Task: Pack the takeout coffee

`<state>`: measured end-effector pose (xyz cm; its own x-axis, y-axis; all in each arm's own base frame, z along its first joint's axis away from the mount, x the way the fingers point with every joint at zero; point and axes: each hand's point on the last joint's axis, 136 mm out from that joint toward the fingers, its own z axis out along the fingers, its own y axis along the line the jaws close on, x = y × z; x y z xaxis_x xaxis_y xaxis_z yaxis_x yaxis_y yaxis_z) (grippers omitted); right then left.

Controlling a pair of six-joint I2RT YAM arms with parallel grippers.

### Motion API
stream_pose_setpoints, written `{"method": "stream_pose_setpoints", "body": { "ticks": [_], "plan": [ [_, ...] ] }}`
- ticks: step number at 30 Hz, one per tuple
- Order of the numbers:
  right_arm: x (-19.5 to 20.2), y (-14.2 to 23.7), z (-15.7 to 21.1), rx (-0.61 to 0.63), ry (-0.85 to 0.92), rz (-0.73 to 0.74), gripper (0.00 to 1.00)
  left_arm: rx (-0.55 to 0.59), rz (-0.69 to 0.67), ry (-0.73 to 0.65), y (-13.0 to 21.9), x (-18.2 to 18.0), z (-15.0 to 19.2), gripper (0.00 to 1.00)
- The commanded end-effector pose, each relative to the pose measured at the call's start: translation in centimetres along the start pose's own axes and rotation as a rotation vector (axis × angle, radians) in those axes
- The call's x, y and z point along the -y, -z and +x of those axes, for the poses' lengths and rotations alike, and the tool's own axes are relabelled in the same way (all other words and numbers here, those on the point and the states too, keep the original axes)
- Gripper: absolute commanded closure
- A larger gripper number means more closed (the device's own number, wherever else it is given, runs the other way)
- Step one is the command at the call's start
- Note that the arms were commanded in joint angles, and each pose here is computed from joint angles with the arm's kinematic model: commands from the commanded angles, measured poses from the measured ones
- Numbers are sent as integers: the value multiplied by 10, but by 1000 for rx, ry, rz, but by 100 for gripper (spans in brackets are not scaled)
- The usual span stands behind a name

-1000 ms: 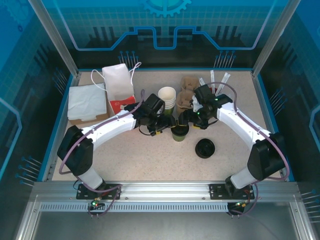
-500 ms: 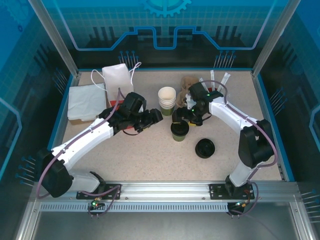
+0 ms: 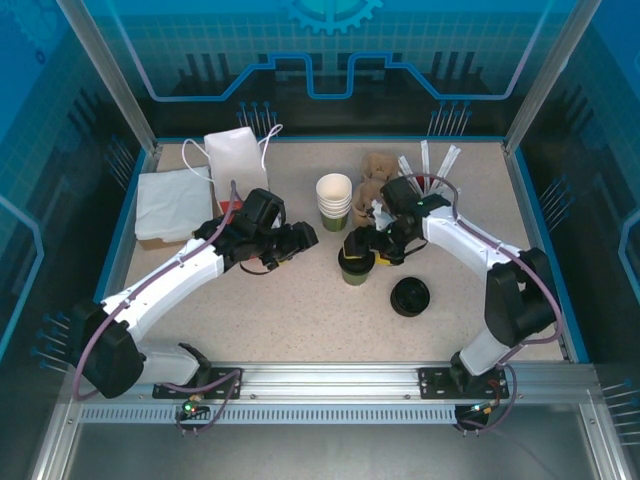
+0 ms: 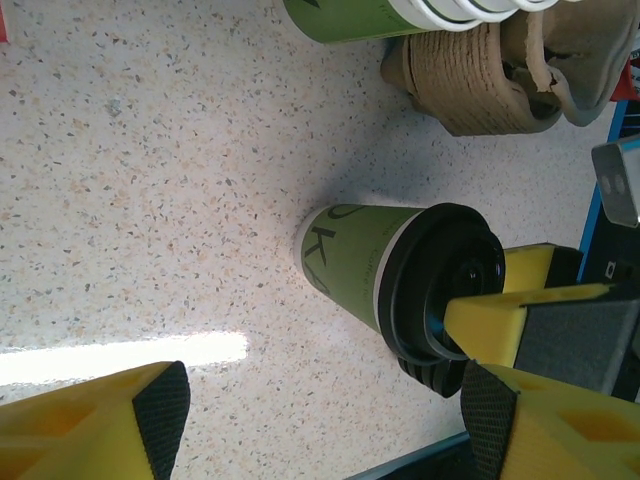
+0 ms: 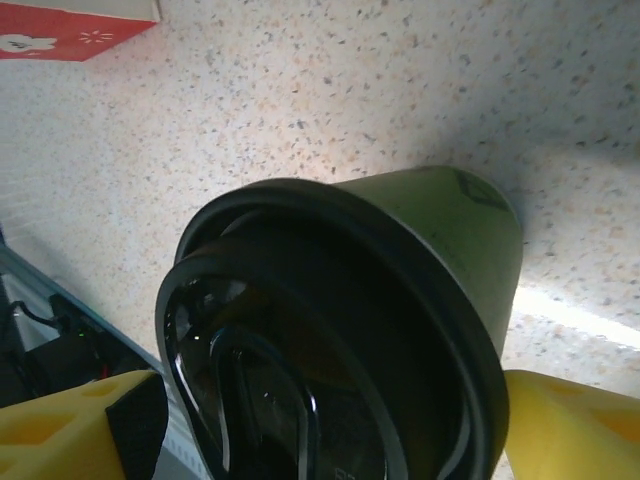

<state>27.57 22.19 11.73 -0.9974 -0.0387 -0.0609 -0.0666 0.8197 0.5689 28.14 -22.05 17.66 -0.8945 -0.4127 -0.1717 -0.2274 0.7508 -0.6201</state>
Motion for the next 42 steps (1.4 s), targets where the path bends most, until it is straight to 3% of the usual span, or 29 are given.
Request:
{"method": "stream_pose_setpoints", "body": {
  "ticks": [1,12,19,31,42],
  "plan": [
    [-20,3,15,-7,14,-90,13,-37,8,-2,-3,-3,6,25],
    [-42,-7,40,-40,14,-198,12,-123,61,4,-18,7,15,26],
    [-12,27,32,60,-19,-55,14,-196,117,30,-31,18,25,28],
    [-2,25,5,64,-38,51,38,-254,88,16,-63,25,34,32],
    [11,16,8,27,-68,100,48,-300,38,16,-77,17,48,35]
  ]
}}
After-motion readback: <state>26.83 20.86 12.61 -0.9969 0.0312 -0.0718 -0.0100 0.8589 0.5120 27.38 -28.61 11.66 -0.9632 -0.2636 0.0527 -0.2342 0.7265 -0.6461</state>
